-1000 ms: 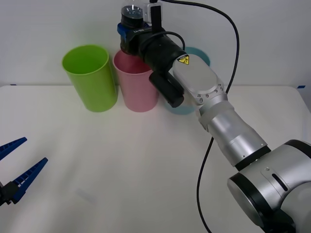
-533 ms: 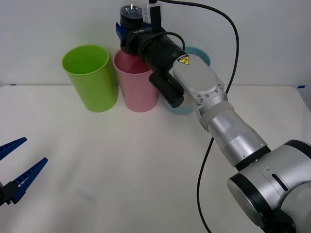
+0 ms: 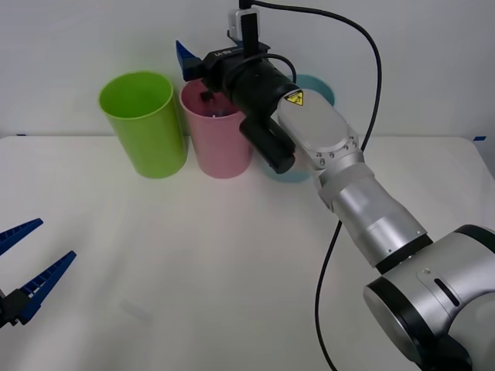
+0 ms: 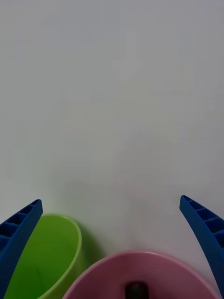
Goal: Grasp the object on the table and drop it into the matching bin: aluminum can to the light blue bin, PET bottle to the pink bin.
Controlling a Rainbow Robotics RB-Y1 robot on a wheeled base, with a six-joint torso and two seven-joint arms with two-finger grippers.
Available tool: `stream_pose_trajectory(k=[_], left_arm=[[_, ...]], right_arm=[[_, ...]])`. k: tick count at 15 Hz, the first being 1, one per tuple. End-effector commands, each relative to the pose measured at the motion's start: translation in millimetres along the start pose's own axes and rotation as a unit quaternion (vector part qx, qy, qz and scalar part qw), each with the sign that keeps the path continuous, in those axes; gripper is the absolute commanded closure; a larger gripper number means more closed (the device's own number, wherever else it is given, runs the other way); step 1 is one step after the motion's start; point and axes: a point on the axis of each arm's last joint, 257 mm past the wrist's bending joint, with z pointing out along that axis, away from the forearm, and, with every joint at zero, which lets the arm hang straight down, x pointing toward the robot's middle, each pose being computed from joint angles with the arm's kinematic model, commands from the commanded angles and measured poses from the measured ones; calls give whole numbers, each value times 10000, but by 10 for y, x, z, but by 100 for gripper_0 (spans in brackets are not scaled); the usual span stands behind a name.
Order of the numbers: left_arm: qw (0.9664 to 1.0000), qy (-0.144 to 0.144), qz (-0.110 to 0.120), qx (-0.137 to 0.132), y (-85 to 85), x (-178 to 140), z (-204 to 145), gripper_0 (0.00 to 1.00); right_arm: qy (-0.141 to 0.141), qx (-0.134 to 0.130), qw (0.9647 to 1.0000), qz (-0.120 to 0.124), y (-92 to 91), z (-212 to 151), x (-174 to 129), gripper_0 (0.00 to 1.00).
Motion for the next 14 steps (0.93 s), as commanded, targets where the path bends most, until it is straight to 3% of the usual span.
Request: stream_pose_trajectory(k=[1,8,14], left_arm=[[10000,0,0,0,0,0,0,0],[10000,0,0,0,0,0,0,0],[10000,0,0,0,0,0,0,0]], right_arm=[[-104,-105,9999,-31,-15,-164,-20,0],[-253,-337,9986,-316,-40,-673,-12,0],[-216,-654,9957,-626,-24,-1457,83,0]])
